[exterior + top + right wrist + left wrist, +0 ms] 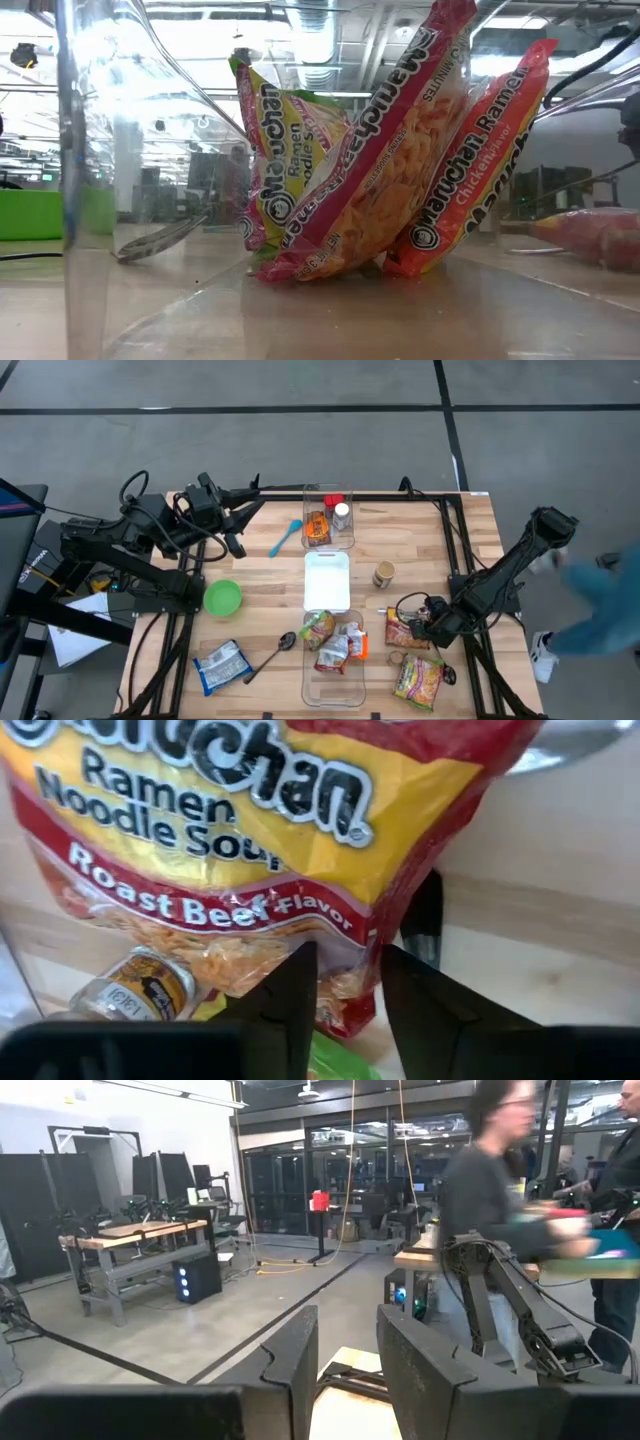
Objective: Pick & Place Food Item
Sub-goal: Put the red noodle pack into the bottom transparent bin
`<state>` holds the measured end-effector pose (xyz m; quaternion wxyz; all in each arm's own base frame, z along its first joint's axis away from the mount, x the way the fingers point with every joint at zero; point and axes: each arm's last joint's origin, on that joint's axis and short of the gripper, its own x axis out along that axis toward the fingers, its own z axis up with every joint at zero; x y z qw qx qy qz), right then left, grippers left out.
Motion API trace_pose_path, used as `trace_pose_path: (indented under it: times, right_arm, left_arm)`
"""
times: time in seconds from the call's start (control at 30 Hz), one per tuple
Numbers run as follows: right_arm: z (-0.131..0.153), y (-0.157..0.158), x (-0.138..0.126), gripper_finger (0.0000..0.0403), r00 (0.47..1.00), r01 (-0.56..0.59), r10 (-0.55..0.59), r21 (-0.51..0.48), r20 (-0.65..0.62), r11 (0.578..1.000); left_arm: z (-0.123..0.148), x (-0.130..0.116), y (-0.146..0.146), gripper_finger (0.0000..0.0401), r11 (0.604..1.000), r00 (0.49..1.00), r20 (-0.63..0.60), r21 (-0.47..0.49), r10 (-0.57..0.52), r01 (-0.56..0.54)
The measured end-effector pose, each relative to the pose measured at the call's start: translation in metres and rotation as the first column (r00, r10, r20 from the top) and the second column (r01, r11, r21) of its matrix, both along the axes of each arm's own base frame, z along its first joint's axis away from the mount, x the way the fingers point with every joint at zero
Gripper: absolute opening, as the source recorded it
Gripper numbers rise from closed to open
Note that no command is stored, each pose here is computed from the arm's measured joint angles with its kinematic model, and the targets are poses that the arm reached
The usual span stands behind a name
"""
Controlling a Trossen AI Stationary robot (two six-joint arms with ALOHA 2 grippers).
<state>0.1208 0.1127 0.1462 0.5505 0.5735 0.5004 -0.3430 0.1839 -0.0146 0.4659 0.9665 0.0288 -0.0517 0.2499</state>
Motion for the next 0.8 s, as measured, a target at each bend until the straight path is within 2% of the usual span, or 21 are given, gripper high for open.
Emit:
trace_pose_path:
  times: [0.27,0.53,0.8]
  right_arm:
    - [0.001,0.0,0.002,0.0008,0.999,-0.011,0.012,-0.028,0.046,1.0]
    - [0.007,0.006,0.009,0.0001,0.981,0.007,0.002,-0.046,0.193,0.999]
    - [0.035,0.014,0.021,0.0,0.943,0.035,0.002,-0.106,0.332,0.994]
  left_arm:
    - [0.0,0.0,0.0,0.0099,1.0,1.0,0.0,0.0,0.0,0.0]
    - [0.0,0.0,0.0,0.0099,1.0,1.0,0.0,0.0,0.0,0.0]
    - [0.0,0.0,0.0,0.0099,1.0,1.0,0.0,0.0,0.0,0.0]
